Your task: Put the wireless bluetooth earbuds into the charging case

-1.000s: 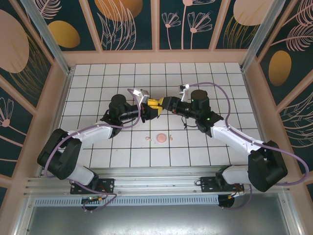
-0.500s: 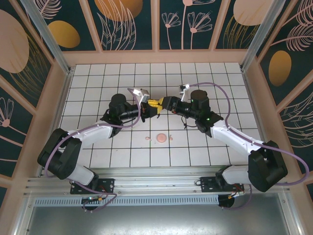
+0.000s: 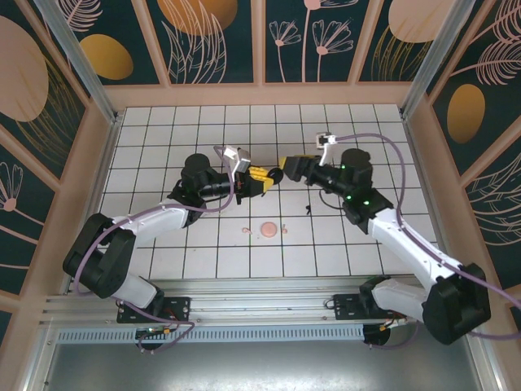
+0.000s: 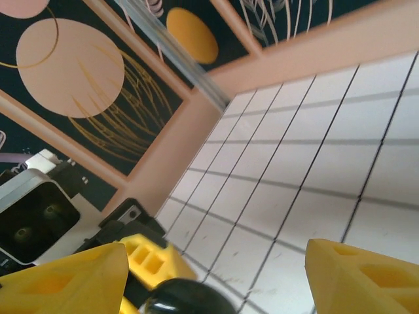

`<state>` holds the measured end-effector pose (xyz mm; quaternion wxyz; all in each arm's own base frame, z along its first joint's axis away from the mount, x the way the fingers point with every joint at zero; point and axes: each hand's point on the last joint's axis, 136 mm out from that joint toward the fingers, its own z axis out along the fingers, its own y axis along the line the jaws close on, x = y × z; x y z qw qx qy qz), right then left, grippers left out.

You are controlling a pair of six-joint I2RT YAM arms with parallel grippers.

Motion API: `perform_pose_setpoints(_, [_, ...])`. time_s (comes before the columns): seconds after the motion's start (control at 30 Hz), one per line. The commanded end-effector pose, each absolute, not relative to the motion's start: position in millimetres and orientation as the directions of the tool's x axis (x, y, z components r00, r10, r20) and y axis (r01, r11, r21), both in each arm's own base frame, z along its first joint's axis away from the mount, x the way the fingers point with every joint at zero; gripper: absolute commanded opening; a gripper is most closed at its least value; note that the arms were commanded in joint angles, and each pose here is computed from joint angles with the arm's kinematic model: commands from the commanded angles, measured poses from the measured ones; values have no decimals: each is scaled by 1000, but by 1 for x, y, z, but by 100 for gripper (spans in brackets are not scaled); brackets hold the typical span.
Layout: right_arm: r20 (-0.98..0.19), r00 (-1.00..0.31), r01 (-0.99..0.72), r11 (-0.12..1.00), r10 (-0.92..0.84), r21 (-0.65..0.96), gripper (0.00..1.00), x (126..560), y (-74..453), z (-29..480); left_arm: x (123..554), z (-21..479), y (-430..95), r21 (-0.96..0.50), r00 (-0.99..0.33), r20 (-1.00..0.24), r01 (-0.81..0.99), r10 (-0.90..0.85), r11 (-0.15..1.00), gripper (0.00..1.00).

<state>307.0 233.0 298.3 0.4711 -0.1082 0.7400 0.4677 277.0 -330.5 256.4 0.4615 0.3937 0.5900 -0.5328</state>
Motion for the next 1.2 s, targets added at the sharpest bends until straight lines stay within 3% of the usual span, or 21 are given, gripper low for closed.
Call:
perform_pose_setpoints(0.0, [-921, -366, -767, 518, 132, 379, 69, 293, 222, 306, 259, 276, -334, -185, -185, -981, 983, -66, 3, 9])
perform_pose_setpoints(0.13, [-986, -150, -905, 411, -74, 107, 64, 272, 216, 305, 247, 283, -332, -145, -149, -985, 988, -83, -53, 9])
perform_pose_setpoints(0.27, [-969, 93, -963, 225, -228, -146, 56, 246, 221, 296, 241, 290, -332, -110, -118, -989, 990, -90, -87, 9])
perform_pose_setpoints(0.57, [-968, 108, -991, 52, -228, -123, 52, 247, 235, 294, 236, 300, -331, -79, -91, -990, 990, -105, -116, 10])
perform_pose_setpoints(1.17, [-978, 100, -992, -96, -182, -84, 47, 229, 260, 296, 238, 306, -330, -66, -78, -990, 993, -120, -100, 10])
